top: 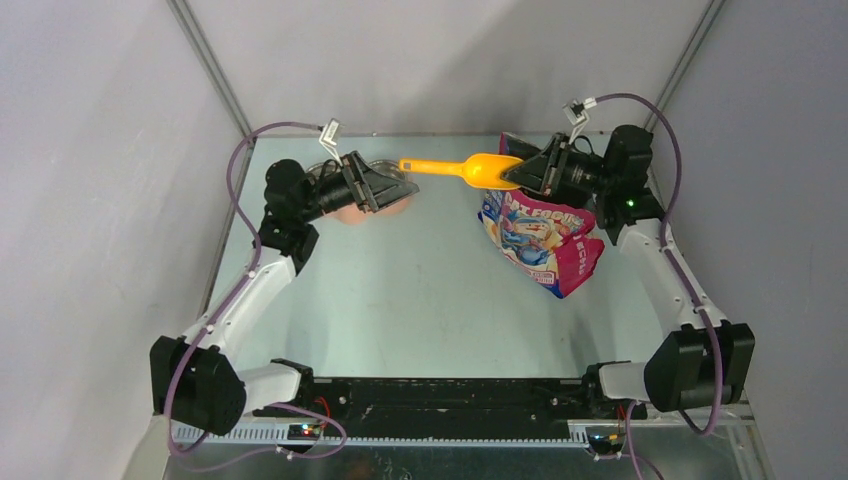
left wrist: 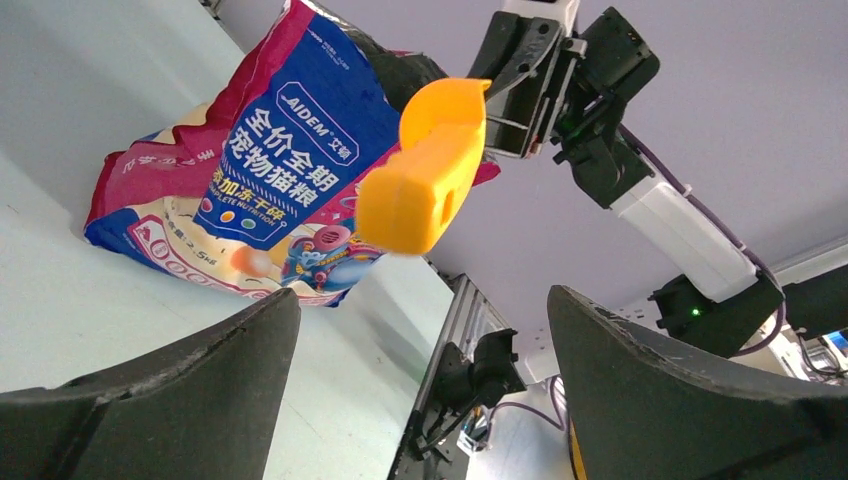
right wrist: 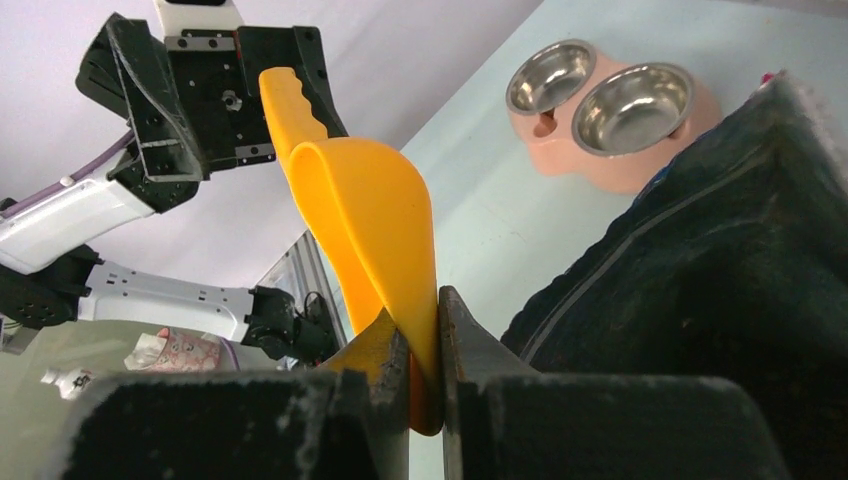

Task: Serve the pet food
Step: Adjust the spatula.

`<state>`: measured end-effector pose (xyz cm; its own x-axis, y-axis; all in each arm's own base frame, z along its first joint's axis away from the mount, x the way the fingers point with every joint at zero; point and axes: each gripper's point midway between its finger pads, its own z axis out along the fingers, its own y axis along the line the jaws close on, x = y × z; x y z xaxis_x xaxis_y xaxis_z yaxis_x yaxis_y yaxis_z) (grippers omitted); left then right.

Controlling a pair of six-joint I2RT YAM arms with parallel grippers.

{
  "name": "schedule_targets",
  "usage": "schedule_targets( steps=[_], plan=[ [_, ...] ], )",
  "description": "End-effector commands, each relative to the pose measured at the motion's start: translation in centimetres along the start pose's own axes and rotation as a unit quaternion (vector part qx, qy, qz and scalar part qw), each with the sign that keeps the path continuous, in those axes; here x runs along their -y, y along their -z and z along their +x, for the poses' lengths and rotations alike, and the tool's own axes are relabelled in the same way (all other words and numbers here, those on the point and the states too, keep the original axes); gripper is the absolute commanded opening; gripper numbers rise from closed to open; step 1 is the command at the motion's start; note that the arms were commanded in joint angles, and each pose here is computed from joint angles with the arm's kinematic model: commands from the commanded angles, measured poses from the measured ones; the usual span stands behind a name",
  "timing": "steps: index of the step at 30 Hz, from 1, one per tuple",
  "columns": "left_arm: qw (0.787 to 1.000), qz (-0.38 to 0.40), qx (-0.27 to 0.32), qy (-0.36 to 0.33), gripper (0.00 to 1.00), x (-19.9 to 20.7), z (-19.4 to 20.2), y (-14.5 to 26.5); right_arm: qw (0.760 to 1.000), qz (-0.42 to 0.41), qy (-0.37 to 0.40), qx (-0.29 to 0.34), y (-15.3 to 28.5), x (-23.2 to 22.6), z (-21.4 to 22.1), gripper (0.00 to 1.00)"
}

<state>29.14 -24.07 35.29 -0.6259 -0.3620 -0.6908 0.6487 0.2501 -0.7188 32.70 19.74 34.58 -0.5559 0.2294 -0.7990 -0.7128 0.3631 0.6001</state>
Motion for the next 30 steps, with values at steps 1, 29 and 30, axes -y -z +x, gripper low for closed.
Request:
schedule_targets(
  steps=[1, 29, 30],
  plan=[
    [1.000, 0.022, 0.008, -0.015, 0.99, 1.5, -0.8, 0.1, 0.999, -0.029, 0.020, -0.020, -1.3, -0.9, 0.5, 0.00],
    [0.992, 0.048, -0.118, -0.007, 0.83, 1.8, 3.2, 0.0, 0.994, -0.044, -0.004, -0.103, -3.8, 0.4, 4.5, 0.00],
    [0.992, 0.047, -0.114, -0.006, 0.82, 1.7, 3.1, 0.0, 0.994, -0.046, -0.008, -0.098, -4.0, 0.3, 4.3, 0.00]
  ],
)
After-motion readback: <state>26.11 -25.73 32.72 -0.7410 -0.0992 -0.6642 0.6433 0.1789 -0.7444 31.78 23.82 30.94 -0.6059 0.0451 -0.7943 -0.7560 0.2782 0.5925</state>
